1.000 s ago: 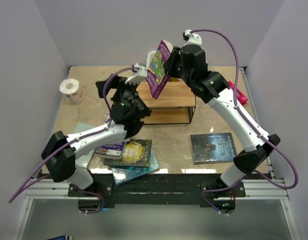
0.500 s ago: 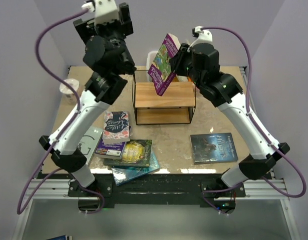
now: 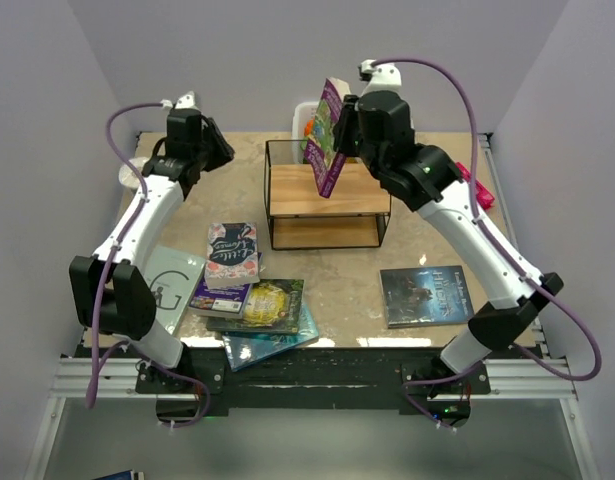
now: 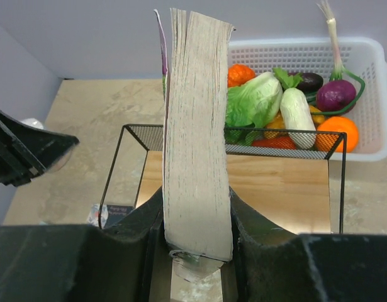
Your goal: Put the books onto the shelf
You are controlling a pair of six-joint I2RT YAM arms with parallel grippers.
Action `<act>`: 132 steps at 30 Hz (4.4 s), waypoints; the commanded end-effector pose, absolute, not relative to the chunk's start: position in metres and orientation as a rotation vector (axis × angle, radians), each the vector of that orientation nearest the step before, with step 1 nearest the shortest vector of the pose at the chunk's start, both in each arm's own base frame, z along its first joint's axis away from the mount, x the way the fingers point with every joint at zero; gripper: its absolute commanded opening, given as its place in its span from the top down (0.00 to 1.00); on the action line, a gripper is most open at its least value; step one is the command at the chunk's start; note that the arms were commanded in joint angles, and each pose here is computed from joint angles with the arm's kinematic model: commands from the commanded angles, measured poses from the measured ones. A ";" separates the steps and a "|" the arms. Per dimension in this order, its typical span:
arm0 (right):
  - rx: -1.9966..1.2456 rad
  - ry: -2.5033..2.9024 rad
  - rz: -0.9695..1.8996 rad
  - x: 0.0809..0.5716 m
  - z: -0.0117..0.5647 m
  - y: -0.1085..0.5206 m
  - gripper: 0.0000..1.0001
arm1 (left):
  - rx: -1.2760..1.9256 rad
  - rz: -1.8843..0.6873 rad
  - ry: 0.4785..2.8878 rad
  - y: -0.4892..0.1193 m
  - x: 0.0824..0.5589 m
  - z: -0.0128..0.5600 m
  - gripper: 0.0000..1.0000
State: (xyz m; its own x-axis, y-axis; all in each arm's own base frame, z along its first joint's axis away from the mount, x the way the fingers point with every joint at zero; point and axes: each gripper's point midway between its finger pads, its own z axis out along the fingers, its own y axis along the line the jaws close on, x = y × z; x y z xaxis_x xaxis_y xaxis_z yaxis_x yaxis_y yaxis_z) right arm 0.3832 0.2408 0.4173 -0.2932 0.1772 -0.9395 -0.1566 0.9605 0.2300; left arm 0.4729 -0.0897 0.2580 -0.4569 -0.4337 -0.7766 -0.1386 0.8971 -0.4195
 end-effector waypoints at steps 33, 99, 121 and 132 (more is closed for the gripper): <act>0.129 1.554 0.114 0.381 0.379 0.373 1.00 | -0.276 -0.954 2.135 -0.173 0.409 0.199 0.70; -0.060 2.154 1.242 0.171 0.210 0.363 0.14 | -0.760 -0.506 2.281 -0.069 0.251 0.110 0.47; 0.312 2.320 1.379 0.235 0.122 0.443 0.16 | -0.720 -0.261 2.238 -0.036 0.264 0.112 0.51; 0.369 2.305 1.438 0.256 0.098 0.463 0.41 | -0.681 -0.270 2.254 -0.039 0.267 0.109 0.51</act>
